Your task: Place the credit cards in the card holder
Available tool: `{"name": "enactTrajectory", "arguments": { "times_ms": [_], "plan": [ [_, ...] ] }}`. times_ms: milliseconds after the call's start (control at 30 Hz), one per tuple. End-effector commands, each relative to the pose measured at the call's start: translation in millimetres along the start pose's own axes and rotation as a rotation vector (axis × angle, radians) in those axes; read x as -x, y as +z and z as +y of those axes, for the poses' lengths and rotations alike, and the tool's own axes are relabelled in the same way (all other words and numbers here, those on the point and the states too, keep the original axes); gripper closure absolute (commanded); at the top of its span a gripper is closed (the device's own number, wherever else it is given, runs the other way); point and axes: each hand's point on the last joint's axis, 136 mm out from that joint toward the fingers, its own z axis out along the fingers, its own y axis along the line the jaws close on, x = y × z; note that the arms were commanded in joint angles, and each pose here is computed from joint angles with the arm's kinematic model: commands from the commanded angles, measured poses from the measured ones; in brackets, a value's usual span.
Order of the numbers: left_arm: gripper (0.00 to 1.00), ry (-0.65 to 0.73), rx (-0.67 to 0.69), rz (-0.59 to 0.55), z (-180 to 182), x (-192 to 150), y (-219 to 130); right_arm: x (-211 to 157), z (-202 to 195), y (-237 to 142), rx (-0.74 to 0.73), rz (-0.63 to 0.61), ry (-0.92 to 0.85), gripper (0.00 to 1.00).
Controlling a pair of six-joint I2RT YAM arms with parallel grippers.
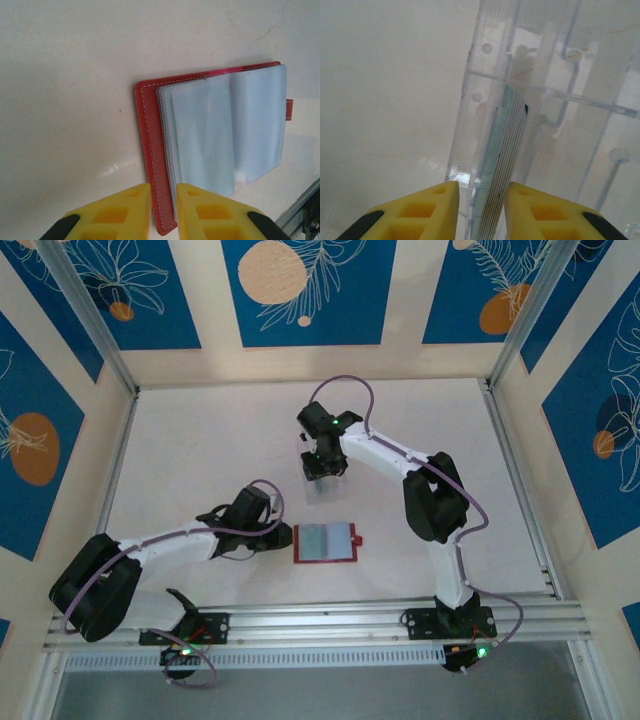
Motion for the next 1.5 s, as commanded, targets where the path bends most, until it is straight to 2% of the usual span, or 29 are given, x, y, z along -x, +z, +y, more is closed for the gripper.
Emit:
{"name": "enactTrajectory", "arguments": {
  "times_ms": [0, 300, 767, 1467],
  "plan": [
    [0.8, 0.016, -0.016, -0.004, -0.4, -0.3, -3.0, 5.8, 15.4, -10.5, 0.117, -0.002, 0.007, 0.68],
    [0.8, 0.015, -0.014, -0.003, 1.8, -1.9, -3.1, 3.9, 12.0, -1.5, 0.124, 0.03, 0.014, 0.64],
    [0.8, 0.011, -0.013, 0.002, 4.0, -3.5, -0.4, 9.5, 18.9, -17.8, 0.184, 0.002, 0.018, 0.76],
    [0.8, 0.01, -0.008, 0.009, 8.1, -6.9, 1.9, 13.7, 21.8, -35.2, 0.213, -0.027, 0.018, 0.8]
  ]
}}
